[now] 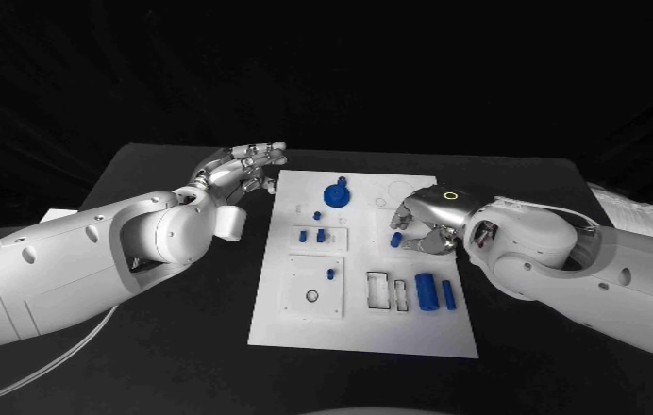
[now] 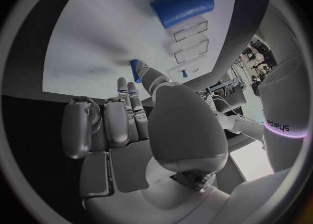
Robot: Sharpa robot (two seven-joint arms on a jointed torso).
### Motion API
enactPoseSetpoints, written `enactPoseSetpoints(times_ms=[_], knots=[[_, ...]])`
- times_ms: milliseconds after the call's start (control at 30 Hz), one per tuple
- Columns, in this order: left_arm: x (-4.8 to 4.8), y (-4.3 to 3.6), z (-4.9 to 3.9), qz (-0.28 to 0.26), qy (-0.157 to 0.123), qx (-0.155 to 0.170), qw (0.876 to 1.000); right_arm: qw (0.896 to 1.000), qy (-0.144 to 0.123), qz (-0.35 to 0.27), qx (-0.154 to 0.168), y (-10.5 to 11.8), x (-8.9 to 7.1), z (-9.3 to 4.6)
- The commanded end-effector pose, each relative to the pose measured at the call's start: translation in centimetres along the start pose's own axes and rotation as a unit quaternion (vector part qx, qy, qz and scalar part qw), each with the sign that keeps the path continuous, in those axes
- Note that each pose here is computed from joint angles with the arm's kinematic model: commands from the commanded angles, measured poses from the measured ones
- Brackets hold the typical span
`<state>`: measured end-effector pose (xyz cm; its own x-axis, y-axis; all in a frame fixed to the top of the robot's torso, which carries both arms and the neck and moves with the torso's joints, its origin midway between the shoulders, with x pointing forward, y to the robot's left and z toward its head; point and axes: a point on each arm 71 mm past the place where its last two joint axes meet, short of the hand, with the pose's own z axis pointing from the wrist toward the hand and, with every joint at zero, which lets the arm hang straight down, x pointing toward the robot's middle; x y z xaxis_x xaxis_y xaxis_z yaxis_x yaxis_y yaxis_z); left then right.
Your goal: Assemble the parts on the task board
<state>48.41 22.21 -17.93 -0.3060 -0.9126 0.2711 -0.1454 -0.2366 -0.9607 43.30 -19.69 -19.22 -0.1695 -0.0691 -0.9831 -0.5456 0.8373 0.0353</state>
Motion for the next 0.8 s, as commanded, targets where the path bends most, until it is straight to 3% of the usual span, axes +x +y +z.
enactPoseSetpoints(times_ms=[33, 800], knots=[[0.23, -0.07, 0.0, 0.0, 0.01, 0.003, 1.0, 1.0, 0.019, -0.008, 0.002, -0.02, 0.41, 0.15], [0.22, -0.02, -0.04, -0.004, 0.022, -0.002, 1.0, 1.0, 0.021, 0.005, -0.007, 0.79, 0.72, 0.86]])
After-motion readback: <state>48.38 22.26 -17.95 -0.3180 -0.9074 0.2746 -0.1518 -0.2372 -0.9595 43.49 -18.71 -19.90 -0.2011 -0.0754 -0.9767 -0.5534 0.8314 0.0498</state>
